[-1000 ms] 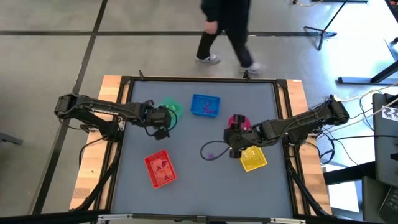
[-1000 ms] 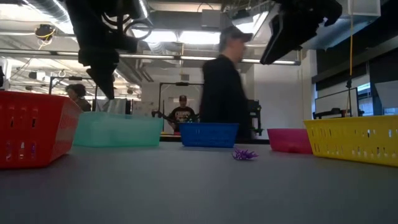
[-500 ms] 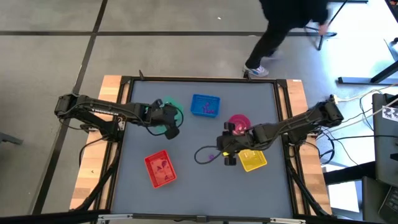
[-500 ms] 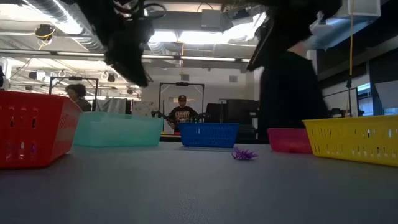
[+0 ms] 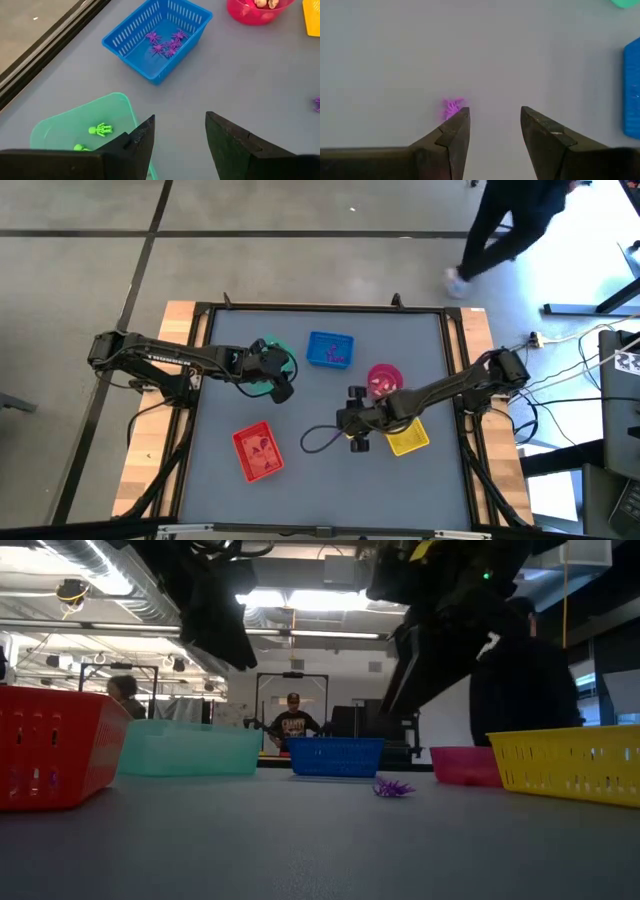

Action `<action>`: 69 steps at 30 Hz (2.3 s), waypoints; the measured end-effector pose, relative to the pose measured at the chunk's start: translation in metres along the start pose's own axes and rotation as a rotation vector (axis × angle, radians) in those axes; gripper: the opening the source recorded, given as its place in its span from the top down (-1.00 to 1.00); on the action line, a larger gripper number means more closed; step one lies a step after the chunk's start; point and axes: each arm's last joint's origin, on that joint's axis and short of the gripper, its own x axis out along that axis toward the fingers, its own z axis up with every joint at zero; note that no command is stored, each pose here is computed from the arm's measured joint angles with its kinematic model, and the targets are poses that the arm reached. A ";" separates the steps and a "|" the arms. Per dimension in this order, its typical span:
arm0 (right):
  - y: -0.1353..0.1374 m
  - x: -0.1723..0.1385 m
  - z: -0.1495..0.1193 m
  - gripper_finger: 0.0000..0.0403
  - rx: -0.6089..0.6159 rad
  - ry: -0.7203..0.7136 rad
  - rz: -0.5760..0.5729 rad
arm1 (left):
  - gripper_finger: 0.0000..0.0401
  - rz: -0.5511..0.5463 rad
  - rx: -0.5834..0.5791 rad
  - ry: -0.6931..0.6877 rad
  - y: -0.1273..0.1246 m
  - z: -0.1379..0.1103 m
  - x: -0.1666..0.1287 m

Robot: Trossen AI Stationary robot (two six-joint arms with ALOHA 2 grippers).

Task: Sort Halloween decoration
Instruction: Put the purple spider toy into the blue bin

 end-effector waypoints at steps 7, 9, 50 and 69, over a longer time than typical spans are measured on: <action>0.006 0.015 0.002 0.13 -0.011 -0.016 0.075 | 0.21 0.000 0.000 0.001 0.000 0.000 0.000; 0.007 0.015 0.002 0.13 -0.011 -0.016 0.081 | 0.21 0.001 0.001 0.002 0.000 0.000 0.000; 0.013 0.052 -0.021 0.13 -0.030 0.173 0.013 | 0.21 0.001 -0.003 0.001 0.000 0.000 0.000; 0.014 0.052 -0.022 0.14 -0.027 0.193 0.069 | 0.21 0.001 -0.003 0.001 0.000 0.000 0.000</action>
